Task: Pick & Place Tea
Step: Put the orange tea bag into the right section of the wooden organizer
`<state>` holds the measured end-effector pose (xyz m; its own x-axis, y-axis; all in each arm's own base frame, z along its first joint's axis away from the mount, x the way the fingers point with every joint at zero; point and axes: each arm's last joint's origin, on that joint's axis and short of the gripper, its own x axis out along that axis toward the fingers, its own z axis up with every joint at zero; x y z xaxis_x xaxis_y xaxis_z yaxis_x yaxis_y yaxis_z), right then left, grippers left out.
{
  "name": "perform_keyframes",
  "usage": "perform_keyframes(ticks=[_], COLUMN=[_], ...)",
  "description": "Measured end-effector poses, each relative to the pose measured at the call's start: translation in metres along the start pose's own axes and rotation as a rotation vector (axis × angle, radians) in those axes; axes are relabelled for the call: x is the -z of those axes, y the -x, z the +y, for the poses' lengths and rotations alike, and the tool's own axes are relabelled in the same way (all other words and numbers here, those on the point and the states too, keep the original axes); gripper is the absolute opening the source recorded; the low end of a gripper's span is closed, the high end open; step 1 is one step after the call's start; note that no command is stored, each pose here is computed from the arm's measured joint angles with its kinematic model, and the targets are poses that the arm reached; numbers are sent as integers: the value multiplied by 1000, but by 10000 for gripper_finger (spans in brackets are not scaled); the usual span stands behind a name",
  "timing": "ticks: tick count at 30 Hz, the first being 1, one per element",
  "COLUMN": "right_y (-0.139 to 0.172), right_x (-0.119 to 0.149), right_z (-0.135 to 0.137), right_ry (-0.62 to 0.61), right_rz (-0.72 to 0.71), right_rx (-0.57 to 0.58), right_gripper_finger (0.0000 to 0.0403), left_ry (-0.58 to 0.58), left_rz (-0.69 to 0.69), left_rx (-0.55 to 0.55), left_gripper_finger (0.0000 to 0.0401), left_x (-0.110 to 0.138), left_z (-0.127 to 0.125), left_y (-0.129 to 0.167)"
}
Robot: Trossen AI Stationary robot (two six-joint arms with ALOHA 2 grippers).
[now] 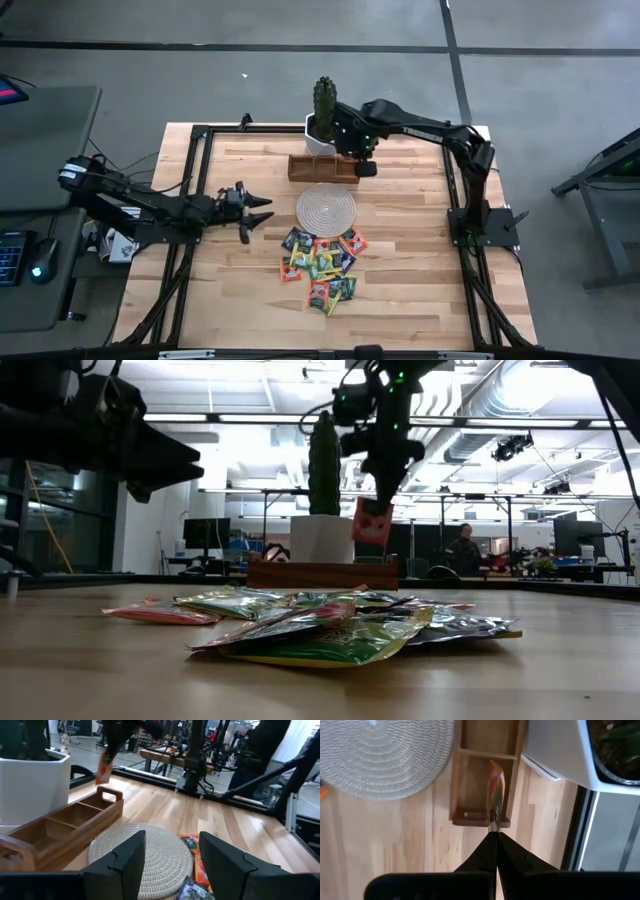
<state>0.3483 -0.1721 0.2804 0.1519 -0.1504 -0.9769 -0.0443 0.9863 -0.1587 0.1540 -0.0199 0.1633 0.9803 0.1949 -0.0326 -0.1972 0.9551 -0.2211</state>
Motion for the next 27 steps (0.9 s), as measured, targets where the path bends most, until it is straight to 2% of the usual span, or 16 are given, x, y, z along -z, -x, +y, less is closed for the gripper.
perform_keyframes(ticks=[15, 19, 27], right_y=[-34, -36, -36], right_x=[-10, -8, -8], right_z=[-8, -12, -12], right_ry=[-6, -46, -18], right_rz=[14, 22, 14], right_rx=[-23, -17, -28], right_gripper_finger=[0, 0, 0], left_ry=[-4, -4, -4], left_rz=[14, 16, 17], left_rx=[25, 28, 28], left_gripper_finger=[184, 184, 184], left_x=[1, 2, 2], left_z=[0, -1, -1], left_y=[1, 1, 1])
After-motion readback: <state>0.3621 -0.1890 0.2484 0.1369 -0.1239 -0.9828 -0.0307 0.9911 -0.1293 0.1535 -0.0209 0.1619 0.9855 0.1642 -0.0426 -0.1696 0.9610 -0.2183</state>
